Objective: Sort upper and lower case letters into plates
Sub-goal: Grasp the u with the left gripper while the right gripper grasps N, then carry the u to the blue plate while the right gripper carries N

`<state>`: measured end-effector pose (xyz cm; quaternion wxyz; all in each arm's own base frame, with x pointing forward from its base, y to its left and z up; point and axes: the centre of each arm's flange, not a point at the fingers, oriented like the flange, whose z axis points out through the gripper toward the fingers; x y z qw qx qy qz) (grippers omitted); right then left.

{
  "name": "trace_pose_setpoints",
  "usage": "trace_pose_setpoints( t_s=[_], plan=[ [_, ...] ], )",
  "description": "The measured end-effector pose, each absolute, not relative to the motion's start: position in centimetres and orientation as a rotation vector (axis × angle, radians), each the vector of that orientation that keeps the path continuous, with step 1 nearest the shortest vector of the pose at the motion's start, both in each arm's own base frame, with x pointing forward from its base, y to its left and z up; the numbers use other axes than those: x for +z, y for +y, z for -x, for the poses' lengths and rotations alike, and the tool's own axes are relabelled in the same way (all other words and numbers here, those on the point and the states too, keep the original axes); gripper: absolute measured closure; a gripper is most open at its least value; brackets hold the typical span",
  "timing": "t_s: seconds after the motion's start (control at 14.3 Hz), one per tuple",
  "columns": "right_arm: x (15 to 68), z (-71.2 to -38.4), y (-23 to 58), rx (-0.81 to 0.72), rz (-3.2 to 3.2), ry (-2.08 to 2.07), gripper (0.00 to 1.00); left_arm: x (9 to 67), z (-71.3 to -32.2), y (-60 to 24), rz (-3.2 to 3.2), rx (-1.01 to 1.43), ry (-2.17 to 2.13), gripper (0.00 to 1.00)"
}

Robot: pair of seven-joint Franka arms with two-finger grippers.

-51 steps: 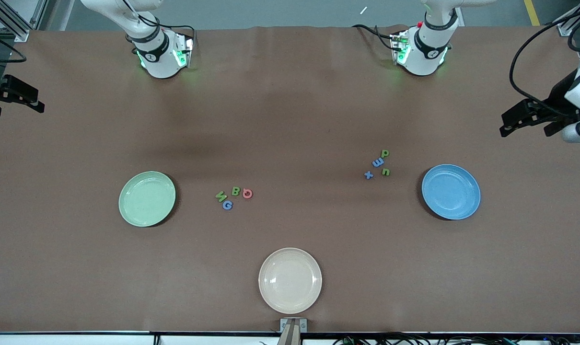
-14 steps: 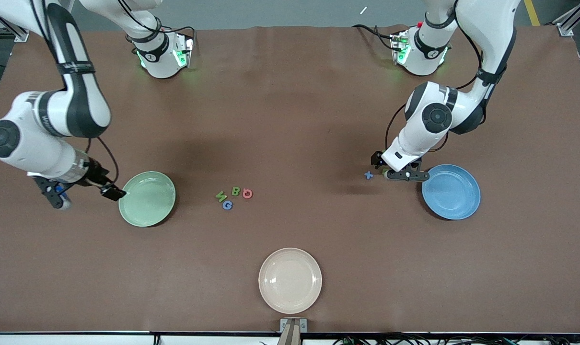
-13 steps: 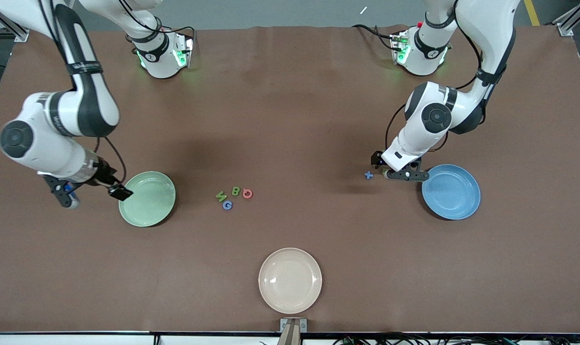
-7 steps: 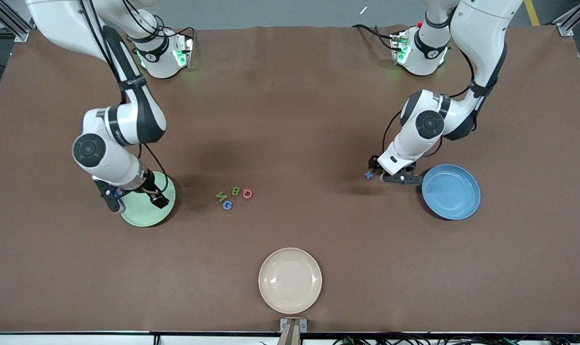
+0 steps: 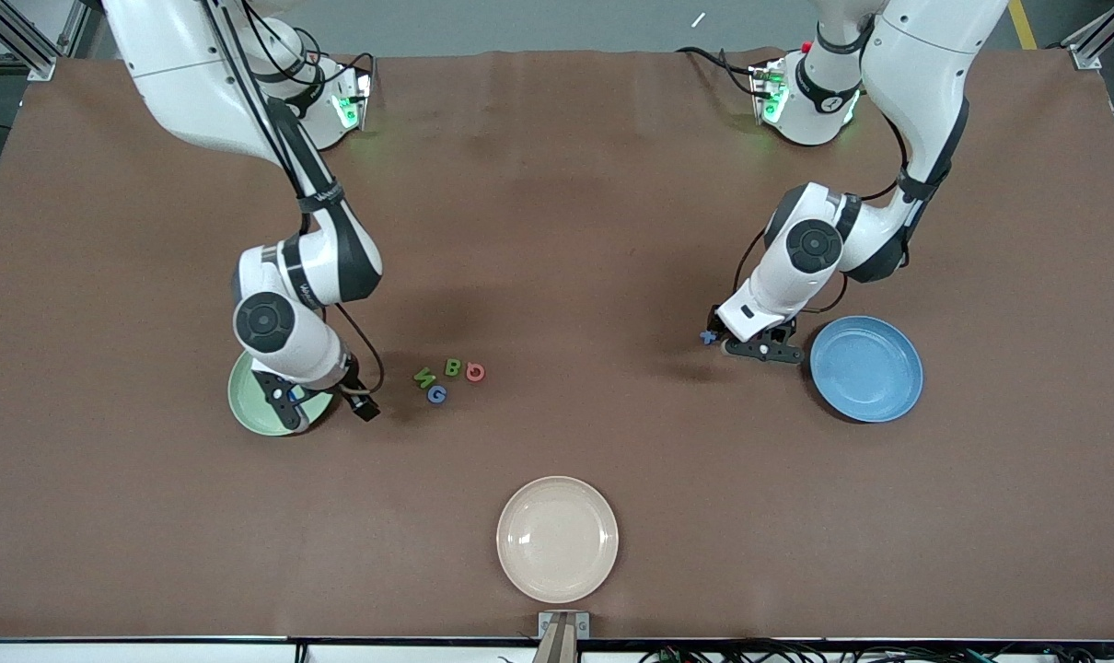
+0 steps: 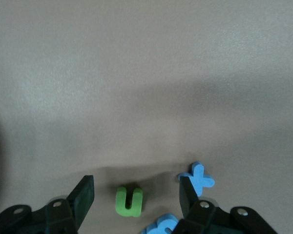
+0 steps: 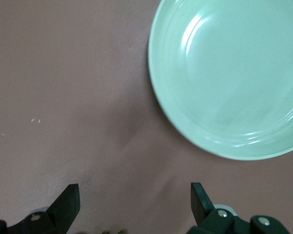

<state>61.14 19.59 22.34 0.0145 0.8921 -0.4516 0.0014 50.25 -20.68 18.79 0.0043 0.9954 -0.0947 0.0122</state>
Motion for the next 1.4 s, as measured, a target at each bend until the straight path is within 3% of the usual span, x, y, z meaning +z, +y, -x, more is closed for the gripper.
trace_pose_setpoints(
  t_s=[0.42,1.4],
  plan=[
    [18.9,-59.9,23.3,0.018,-2.780,-1.397,0.00,18.2,-50.4,-20.8,-3.125,0.035,-0.330,0.24],
    [16.9,-58.0,24.8,-0.048,-2.841,-1.210,0.04,17.0,-49.6,-19.3,-3.153,-0.001,-0.389,0.23]
  ],
)
